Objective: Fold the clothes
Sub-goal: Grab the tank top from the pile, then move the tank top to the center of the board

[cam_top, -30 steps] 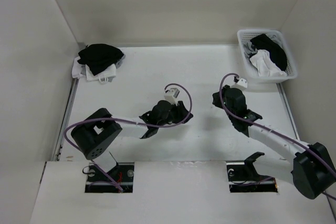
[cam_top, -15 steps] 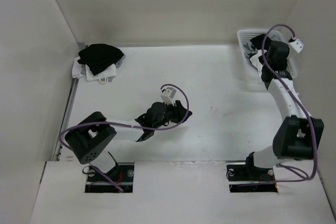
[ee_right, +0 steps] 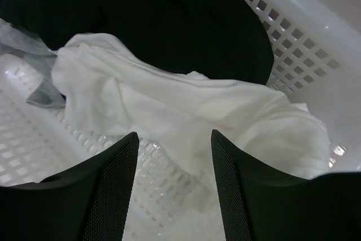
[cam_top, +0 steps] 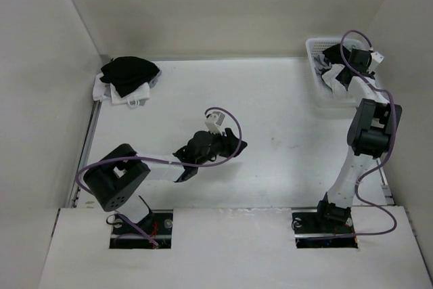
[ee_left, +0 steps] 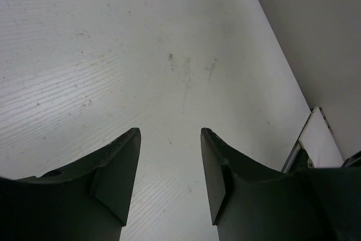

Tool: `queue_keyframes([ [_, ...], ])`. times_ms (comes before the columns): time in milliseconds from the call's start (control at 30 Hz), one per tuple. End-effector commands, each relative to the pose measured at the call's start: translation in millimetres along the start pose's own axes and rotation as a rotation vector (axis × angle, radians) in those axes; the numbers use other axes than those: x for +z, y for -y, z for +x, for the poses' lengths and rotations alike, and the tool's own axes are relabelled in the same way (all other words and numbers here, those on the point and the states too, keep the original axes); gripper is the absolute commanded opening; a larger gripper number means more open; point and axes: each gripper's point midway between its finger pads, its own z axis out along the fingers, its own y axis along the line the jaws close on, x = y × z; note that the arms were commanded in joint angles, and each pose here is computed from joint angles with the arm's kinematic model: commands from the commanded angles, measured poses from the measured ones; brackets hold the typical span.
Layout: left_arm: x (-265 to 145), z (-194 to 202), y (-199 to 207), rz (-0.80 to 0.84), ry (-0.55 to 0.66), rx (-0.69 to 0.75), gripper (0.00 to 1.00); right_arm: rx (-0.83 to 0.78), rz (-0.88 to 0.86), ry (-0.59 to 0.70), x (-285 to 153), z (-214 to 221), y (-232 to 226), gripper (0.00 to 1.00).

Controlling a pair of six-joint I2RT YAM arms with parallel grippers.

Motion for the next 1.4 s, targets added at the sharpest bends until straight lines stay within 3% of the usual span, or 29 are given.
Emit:
queue_keyframes([
  [0, -0.3, -10.9, 9.3, 0.052, 0.044, -0.012, 0.46, -0.026, 0.016, 0.008, 15.3, -12.0, 6.3, 0.59],
  [233, 0.7, -11.0, 9.7, 0.059, 0.046, -0.018, 0.46, -0.074, 0.067, -0.013, 48.3, 2.8, 10.5, 0.59],
  [267, 1.0, -10.2, 9.4, 0.059, 0.044, -0.018, 0.46, -0.079, 0.071, -0.012, 51.3, 3.9, 10.9, 0.55],
  [400, 1.9, -10.3, 8.5, 0.059, 0.044, -0.02, 0.46, -0.041, 0.051, 0.027, 48.4, -7.2, 5.4, 0.08],
  [500, 3.1, -8.9, 7.7, 0.057, 0.039, -0.023, 0.46, 0.026, -0.026, 0.11, 25.5, -32.8, -7.0, 0.0],
  [533, 4.2, -8.2, 7.1, 0.055, 0.037, -0.023, 0.46, 0.091, -0.104, 0.196, -7.2, -60.4, -18.9, 0.0],
  [700, 5.0, -7.2, 8.1, 0.062, 0.031, -0.031, 0.46, 0.238, -0.301, 0.343, -97.5, -114.4, -39.5, 0.0],
  [900, 1.6, -15.4, 4.6, 0.057, 0.054, -0.036, 0.46, 0.368, -0.583, 0.44, -227.2, -139.4, -66.9, 0.0],
  [1067, -7.2, -36.3, -15.4, 0.006, 0.123, -0.067, 0.45, 0.365, -1.023, 0.456, -395.1, -143.6, -121.1, 0.0],
  [1100, -10.8, -44.7, -23.6, -0.019, 0.153, -0.087, 0.45, 0.348, -1.119, 0.448, -429.9, -138.9, -131.2, 0.01],
  [1200, -24.9, -69.1, -46.0, -0.081, 0.231, -0.136, 0.45, 0.298, -1.253, 0.357, -474.9, -97.6, -148.3, 0.06],
  [1300, -55.9, -99.3, -79.1, -0.172, 0.342, -0.198, 0.47, 0.237, -1.271, 0.136, -461.9, 1.2, -161.0, 0.14],
  [1367, -78.5, -110.1, -102.9, -0.252, 0.397, -0.231, 0.48, 0.126, -1.231, -0.063, -436.6, 102.5, -165.4, 0.31],
])
